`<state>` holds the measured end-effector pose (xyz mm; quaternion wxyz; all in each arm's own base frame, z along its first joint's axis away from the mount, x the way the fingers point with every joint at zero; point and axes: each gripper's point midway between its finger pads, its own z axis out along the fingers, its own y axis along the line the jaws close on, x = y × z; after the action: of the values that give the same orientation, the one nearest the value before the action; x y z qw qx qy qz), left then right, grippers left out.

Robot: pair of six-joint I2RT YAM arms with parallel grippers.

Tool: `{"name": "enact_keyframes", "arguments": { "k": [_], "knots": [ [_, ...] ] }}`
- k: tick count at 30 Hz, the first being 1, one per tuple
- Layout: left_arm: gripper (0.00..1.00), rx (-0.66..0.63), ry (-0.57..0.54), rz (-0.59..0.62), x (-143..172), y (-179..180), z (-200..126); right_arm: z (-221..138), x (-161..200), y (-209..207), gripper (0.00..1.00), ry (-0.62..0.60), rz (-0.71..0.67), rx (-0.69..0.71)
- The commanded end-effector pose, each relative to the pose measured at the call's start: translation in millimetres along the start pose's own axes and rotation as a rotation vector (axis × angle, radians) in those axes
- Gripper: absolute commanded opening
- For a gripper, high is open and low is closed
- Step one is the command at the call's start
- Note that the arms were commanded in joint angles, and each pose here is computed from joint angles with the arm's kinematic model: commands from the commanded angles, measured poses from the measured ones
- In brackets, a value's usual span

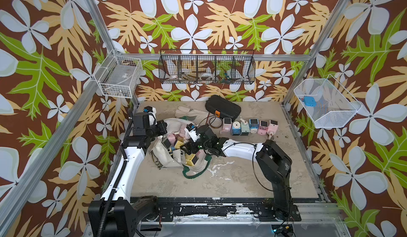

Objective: Take out the pencil sharpeners from the tote bags
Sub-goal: Pick up the pencil sharpener from the canvas bag.

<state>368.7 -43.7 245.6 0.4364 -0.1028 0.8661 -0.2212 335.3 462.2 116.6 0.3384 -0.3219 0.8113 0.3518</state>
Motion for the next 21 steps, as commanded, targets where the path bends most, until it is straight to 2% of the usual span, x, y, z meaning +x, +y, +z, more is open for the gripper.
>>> {"name": "enact_keyframes", "arguments": {
  "k": [1, 4, 8, 13, 18, 21],
  "knots": [
    [0.0, 0.045, -0.058, 0.009, -16.0, -10.5, -1.5, 9.4, 15.7, 6.0, 0.84, 0.08, 0.101, -0.083],
    [0.0, 0.044, -0.057, 0.009, -15.7, -10.3, -1.3, 21.4, 25.6, 14.2, 0.83, 0.138, 0.112, -0.154],
    [0.0, 0.043, -0.056, 0.009, -15.4, -9.9, -1.2, 23.2, 25.2, 22.8, 0.77, 0.138, 0.092, -0.211],
    [0.0, 0.044, -0.057, 0.008, -16.0, -10.1, -1.4, 4.8, 13.3, 31.5, 0.59, 0.07, 0.025, -0.221],
    [0.0, 0.045, -0.057, 0.008, -15.8, -10.4, -1.3, -14.9, 5.5, 49.4, 0.51, 0.007, -0.09, -0.206],
    [0.0, 0.043, -0.055, 0.007, -15.3, -9.6, -0.8, -17.7, 6.2, 63.3, 0.5, -0.004, -0.14, -0.226]
  ]
}}
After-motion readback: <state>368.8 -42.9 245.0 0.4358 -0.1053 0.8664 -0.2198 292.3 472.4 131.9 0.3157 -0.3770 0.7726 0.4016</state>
